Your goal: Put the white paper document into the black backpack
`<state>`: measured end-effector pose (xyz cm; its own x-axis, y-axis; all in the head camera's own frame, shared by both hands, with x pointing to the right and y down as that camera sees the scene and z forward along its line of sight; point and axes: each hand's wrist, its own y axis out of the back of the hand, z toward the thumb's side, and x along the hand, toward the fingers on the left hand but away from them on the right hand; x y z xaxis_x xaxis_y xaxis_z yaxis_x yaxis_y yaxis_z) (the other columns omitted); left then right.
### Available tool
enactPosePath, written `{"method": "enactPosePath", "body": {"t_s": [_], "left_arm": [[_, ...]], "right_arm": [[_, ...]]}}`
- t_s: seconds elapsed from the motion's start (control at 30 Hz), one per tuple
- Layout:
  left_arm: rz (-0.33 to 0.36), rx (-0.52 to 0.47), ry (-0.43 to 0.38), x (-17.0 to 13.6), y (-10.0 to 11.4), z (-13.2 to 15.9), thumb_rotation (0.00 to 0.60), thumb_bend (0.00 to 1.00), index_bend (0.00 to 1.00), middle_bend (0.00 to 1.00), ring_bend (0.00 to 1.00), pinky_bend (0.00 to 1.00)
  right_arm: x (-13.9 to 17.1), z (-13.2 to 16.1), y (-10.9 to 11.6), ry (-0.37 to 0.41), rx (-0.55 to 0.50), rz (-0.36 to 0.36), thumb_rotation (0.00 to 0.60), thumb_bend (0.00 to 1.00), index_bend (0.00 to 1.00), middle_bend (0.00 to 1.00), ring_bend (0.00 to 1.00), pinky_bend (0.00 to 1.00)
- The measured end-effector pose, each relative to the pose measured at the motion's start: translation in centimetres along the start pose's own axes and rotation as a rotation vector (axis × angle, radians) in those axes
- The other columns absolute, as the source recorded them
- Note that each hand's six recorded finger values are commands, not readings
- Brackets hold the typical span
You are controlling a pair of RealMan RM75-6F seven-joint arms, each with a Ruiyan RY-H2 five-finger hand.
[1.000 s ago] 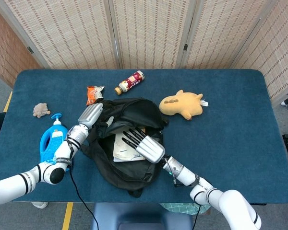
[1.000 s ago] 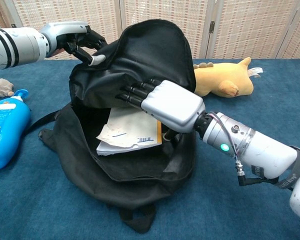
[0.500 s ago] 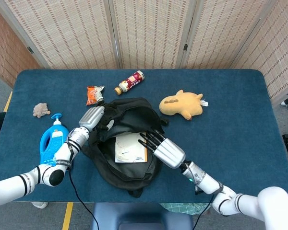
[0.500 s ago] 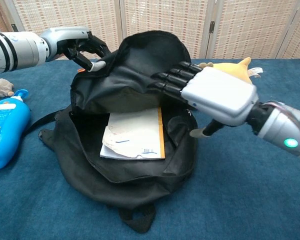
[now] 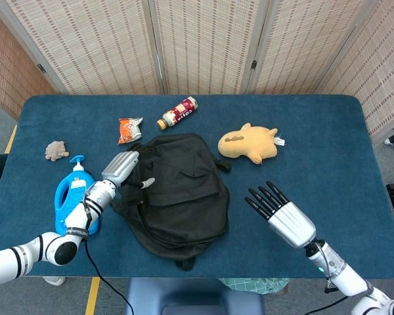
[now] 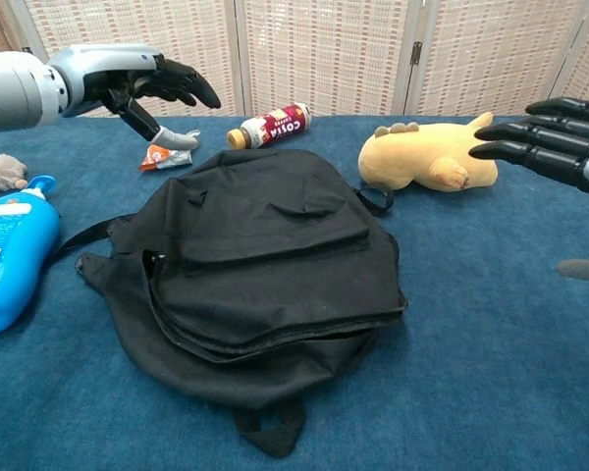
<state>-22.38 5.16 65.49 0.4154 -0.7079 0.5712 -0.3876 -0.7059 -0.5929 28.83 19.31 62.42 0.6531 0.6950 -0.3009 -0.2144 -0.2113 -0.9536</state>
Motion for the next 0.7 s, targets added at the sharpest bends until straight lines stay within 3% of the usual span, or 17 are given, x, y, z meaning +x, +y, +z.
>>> {"method": "enactPosePath", "body": {"t_s": [0.17,0.37,0.7], "left_arm": [[0.073,0.078,0.015,-1.2,1.0,-1.4,0.600,0.34,0.28,0.19,0.13,0.00],[0.170,0.198,0.085,-4.0,2.2,-4.6,0.600,0.34,0.28,0.20,0.14,0.00],[0.292,0.316,0.239,-10.4,3.4,-9.5,0.600,0.34,0.26,0.18,0.13,0.00]], "right_arm": [[0.9,-1.7,0.0,-0.069,-0.044,0.014,0.600,0.16,0.00,0.09,0.12,0.04],[1.6,-4.3,0.4,-0.195,-0.114,0.015,0.600,0.17,0.00,0.17,0.20,0.20],[3.9,-7.9,0.8,-0.423,-0.240,0.071,0.600,0.17,0.01,0.12,0.16,0.17]]}}
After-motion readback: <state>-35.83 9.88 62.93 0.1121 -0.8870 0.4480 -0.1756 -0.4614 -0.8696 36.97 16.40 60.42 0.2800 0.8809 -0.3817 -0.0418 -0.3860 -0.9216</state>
